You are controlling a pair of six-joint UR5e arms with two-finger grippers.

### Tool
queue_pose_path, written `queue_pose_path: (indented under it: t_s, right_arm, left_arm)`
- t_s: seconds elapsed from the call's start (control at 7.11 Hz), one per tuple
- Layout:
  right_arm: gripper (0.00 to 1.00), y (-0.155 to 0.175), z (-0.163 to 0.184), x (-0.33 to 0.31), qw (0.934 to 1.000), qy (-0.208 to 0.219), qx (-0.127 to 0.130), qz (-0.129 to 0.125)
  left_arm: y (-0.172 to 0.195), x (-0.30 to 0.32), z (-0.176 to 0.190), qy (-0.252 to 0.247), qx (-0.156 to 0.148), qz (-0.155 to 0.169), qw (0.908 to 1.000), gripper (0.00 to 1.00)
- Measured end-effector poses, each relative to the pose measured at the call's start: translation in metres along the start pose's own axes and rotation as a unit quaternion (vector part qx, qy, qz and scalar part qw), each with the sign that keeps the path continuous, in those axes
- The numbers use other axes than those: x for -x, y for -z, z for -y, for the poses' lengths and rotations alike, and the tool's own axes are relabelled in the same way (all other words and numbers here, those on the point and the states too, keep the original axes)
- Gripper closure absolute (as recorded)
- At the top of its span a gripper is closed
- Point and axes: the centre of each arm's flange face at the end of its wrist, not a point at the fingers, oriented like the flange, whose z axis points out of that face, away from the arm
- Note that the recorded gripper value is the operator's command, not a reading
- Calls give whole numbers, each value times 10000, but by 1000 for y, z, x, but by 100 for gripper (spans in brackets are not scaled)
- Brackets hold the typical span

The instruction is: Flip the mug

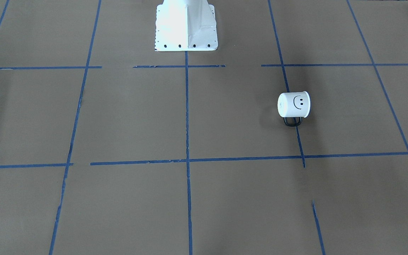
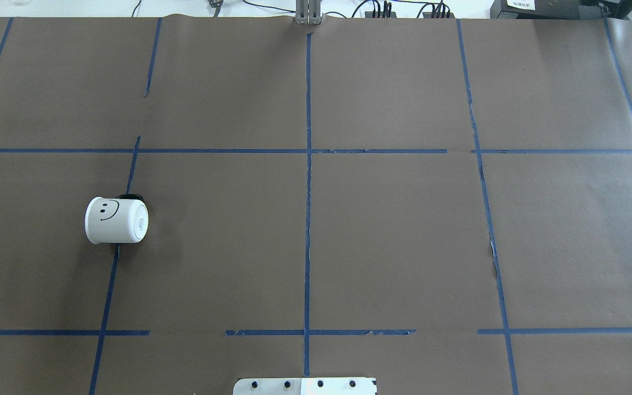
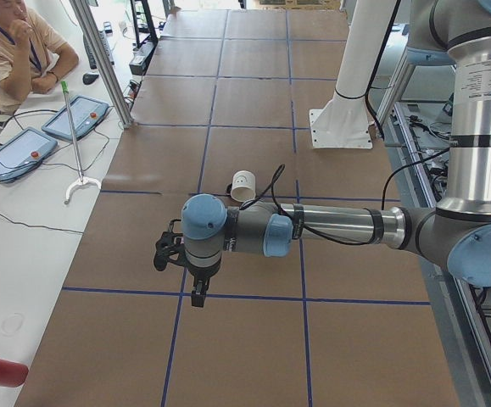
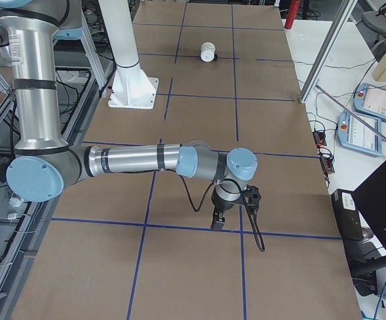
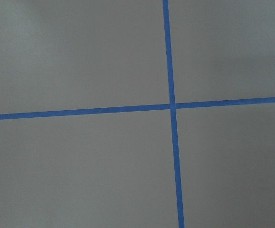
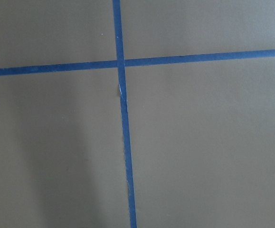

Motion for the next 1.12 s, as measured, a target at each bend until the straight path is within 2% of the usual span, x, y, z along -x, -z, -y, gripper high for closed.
queue_pose_path:
  t_s: [0.28, 0.56, 0.84, 0.98, 1.12]
  right_arm:
    - [0, 0, 0, 0, 10000, 0, 0, 0]
    - [0, 0, 0, 0, 10000, 0, 0, 0]
    - [0, 0, 0, 0, 10000, 0, 0, 0]
    - [0, 0, 0, 0, 10000, 0, 0, 0]
    - [0, 0, 0, 0, 10000, 1, -1, 0]
  left_arm:
    - [-3, -2, 2, -131, -79, 5, 9999, 0]
    - [-22, -6, 5, -217, 40, 50, 9997, 0]
    - [-43, -26, 17, -593, 216, 577, 9963, 0]
    - [-43, -41, 26, -798, 148, 592, 9949, 0]
    - [-40, -63, 34, -966, 49, 216, 9951, 0]
